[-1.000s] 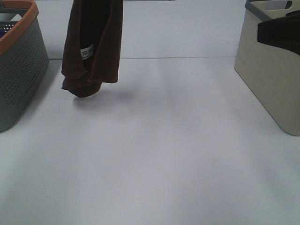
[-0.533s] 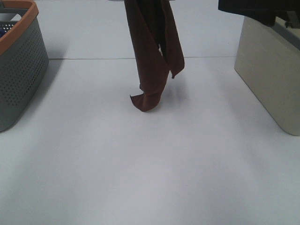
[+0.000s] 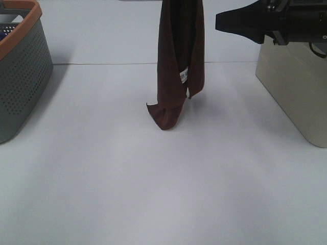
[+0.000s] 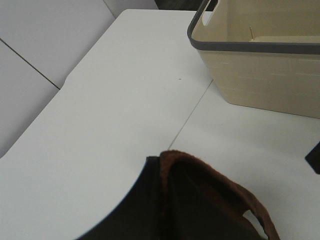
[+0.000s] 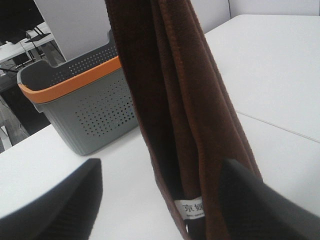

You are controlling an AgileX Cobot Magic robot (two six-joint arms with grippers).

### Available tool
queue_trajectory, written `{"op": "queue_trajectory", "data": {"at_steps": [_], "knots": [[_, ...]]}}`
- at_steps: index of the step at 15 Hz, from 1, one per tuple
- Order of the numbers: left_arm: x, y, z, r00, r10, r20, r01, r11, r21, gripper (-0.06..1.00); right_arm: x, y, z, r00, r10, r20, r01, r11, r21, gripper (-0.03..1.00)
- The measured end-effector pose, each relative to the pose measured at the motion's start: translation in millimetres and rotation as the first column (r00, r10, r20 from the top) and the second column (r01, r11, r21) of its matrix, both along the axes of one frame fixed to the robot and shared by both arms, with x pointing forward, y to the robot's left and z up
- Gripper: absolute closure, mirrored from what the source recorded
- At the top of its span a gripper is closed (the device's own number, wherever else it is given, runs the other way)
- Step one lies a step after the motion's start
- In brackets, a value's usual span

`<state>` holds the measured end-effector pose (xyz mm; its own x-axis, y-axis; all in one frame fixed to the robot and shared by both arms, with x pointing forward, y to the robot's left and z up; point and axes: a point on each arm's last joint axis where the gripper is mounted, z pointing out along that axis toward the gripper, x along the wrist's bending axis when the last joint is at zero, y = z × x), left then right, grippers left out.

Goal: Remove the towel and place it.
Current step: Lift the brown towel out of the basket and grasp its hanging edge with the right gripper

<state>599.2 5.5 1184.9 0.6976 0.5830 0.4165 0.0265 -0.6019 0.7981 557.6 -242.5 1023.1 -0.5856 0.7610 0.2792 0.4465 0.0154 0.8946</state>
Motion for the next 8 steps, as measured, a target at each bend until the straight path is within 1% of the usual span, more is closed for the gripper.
{"op": "queue_trajectory", "data": {"at_steps": [4, 7, 8], "knots": [[-3, -6, -1, 1.000, -0.012, 0.002, 0.012, 1.000, -0.005, 0.94, 1, 0, -2, 1.000, 0.001, -0.005, -0.001, 1.000, 0.002, 0.40], [-3, -6, 0, 1.000, -0.013, 0.010, 0.013, 1.000, -0.014, 0.94, 9, 0, 6, 1.000, 0.002, 0.023, -0.002, 1.000, 0.001, 0.41], [-3, -6, 0, 1.000, -0.013, 0.010, 0.013, 1.000, -0.015, 0.94, 16, 14, 9, 0.999, 0.032, 0.038, -0.032, 0.999, -0.003, 0.41]]}}
